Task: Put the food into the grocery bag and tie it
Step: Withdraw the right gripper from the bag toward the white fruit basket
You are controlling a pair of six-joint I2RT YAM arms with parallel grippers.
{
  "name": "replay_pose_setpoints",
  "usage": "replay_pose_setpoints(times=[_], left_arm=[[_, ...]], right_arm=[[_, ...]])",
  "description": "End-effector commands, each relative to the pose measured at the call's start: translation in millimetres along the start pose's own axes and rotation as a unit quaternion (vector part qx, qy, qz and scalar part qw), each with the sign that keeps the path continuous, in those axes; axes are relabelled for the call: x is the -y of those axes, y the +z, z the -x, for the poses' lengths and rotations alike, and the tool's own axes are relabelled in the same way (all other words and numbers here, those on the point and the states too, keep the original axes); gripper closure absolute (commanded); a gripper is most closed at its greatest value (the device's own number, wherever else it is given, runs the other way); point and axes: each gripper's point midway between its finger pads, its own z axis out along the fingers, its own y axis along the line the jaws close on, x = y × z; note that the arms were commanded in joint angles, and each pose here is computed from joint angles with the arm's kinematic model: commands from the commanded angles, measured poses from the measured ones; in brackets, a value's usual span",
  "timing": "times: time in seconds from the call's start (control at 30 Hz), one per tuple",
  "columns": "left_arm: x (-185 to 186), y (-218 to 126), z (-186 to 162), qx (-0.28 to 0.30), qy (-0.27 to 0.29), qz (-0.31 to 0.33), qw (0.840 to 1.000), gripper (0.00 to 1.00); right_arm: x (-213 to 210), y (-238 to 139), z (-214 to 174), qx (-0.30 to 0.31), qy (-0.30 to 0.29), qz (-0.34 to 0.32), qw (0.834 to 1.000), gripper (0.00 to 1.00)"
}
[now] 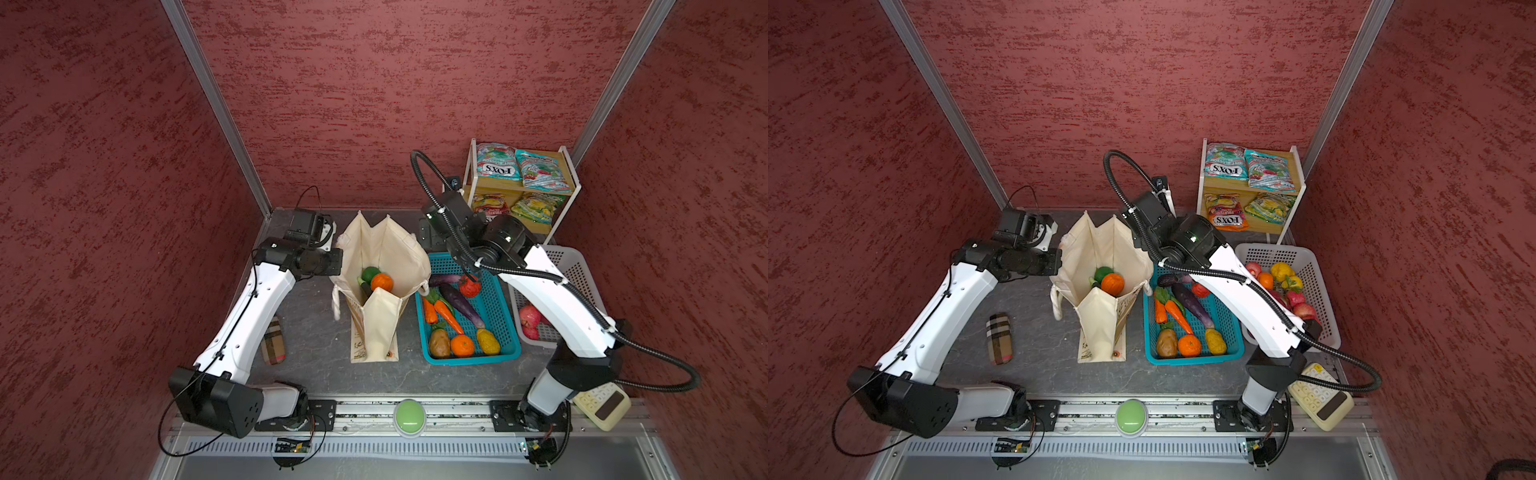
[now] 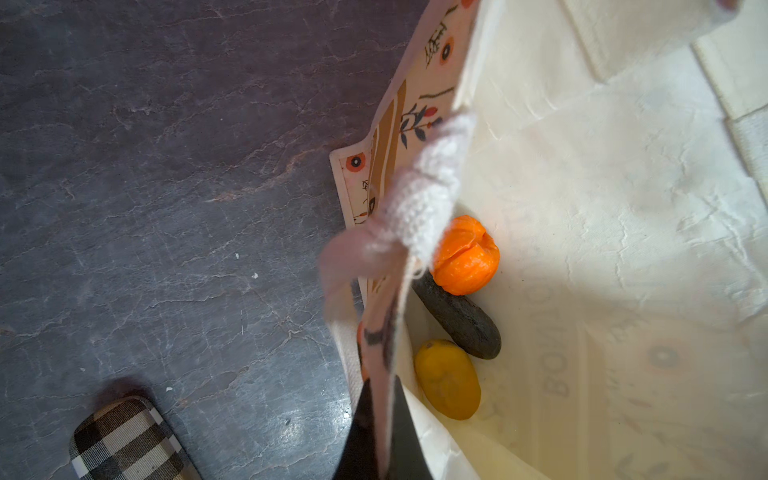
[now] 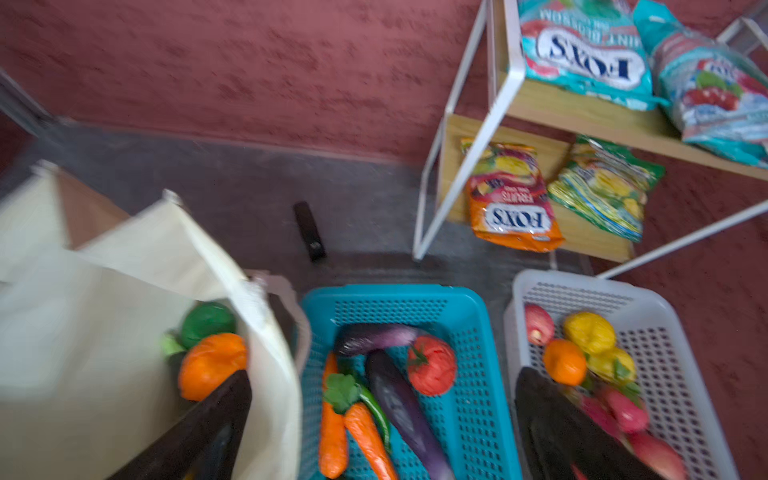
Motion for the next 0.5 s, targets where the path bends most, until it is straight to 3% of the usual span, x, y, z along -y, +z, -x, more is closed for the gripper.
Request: replay_pose_setpoints(times=[0.0,0.1,0.2,0.47], left_arm=[[3.9,1.0,8.1,0.013,0.005,-0.009,1.0,1.0],[7.5,4.0,8.1,0.01,0.009,-0.015,1.0,1.0],[11.4,8.3,7.9,0.006,0.012,-0.018,1.0,1.0],[12.5,14.8,5.4,-0.007,0.018,-0.013,1.0,1.0]], right_arm=[[48.9,0.8,-20.3,-0.023,0.012,-0.06,0.998,0.01],[82.5,4.0,-41.7,-0.04,0.049,-0.082,0.995,0.01],[117.4,4.1,-66.1,-0.065,0.134,-0.084,0.985,0.01],[192.1,31.5,-137.3,-0.131,0.314,-0.117,0.933,0.01]])
